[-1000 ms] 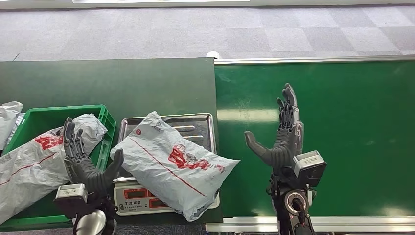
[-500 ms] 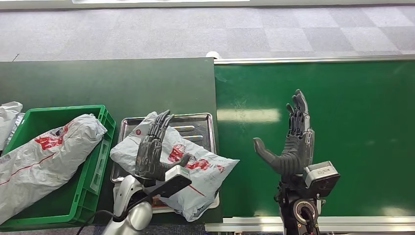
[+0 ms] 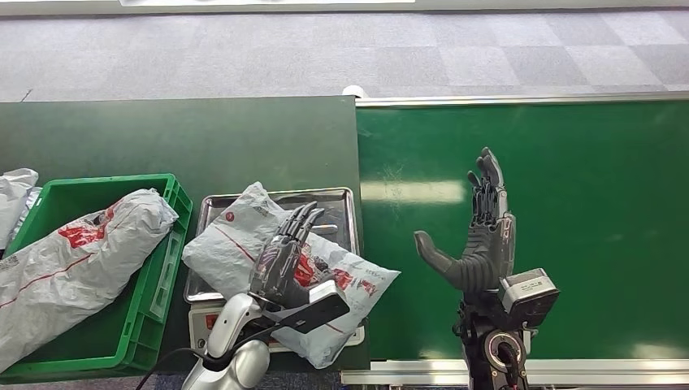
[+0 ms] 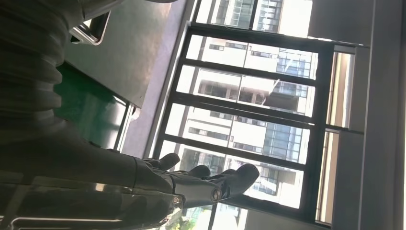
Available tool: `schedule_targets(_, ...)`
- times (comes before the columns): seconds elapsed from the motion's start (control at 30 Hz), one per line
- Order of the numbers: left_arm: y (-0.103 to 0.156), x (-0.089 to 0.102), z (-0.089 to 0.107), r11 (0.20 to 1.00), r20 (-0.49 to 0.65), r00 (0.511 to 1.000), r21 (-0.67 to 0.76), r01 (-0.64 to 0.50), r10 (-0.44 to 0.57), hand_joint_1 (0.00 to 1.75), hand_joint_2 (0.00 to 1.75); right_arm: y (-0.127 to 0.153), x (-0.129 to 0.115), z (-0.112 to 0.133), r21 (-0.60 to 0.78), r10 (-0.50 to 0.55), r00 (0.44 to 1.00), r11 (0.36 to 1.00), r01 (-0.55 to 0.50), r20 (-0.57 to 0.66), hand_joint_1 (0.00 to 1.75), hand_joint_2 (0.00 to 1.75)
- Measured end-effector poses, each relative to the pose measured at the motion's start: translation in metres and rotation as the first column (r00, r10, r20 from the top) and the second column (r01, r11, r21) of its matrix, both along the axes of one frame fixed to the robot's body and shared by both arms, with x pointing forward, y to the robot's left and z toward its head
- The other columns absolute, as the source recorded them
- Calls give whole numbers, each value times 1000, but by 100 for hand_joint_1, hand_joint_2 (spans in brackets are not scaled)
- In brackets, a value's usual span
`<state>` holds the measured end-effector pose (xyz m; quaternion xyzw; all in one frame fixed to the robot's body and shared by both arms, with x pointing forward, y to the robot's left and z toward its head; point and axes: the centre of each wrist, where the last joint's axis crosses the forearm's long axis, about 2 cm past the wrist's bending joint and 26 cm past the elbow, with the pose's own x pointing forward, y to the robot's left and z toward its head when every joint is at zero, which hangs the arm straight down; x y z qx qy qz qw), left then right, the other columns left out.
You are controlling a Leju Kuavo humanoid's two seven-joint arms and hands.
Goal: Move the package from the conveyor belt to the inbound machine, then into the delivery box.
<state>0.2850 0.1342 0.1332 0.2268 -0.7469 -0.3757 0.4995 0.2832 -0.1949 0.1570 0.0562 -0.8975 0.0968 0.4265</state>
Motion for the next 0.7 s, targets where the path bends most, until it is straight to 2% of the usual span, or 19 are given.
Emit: schedule_targets(0.7, -1, 1, -6, 998, -74, 997, 67, -15, 20, 0, 175, -2, 1, 0, 11, -14, 1000, 1000, 14, -5, 0, 175)
